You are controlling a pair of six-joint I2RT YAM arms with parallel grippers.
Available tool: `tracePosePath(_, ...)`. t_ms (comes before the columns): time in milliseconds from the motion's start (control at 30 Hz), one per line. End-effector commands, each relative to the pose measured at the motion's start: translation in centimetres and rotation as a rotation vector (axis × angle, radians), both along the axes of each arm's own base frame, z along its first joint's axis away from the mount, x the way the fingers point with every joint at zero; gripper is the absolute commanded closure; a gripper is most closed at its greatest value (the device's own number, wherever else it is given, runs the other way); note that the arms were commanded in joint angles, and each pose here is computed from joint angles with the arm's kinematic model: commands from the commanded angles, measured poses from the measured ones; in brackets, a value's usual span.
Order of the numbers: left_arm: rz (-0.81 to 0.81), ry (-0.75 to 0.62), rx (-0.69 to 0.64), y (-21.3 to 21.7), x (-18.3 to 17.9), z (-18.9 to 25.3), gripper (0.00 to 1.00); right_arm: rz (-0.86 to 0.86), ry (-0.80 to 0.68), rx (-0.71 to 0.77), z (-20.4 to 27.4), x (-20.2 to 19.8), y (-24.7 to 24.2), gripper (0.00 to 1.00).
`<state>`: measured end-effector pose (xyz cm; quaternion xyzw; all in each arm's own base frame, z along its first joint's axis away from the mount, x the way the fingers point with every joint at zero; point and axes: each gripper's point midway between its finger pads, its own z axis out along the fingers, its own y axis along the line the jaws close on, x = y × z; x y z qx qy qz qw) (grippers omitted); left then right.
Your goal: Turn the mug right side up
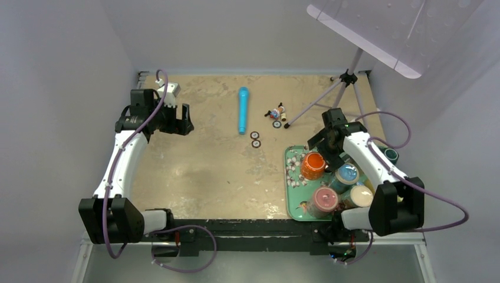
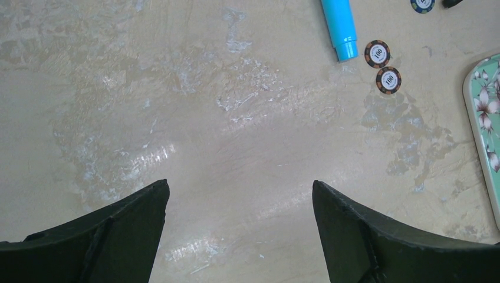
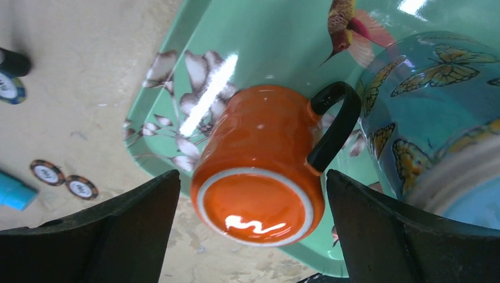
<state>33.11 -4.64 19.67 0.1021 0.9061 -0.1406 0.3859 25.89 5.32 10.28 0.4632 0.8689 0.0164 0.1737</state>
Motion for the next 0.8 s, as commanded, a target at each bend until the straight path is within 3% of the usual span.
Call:
tracePosePath(0,-0.022,-0.068,-0.006,-0.4,0.3,2.1,0.06,0.047,-0.026,0.032,-1.2,0.7,0.9,0.04)
tracePosePath(200,-0.017,-0.077,0.011,-0.1,0.6,2.6,0.06,0.262,-0.117,0.034,0.8,3.9,5.7,0.06)
tracePosePath(367,-0.014,-0.080,0.022,0.1,0.6,2.6,0.06,0.389,-0.099,0.067,0.2,4.2,8.3,0.05)
tracePosePath(633,-0.018,-0.061,0.016,-0.1,0.5,2.2,0.06,0.277,-0.094,0.041,1.3,4.6,5.3,0.02)
tracePosePath(767,-0.020,-0.063,0.017,-0.1,0.5,2.2,0.06,0.253,-0.213,0.008,4.8,5.6,4.1,0.03)
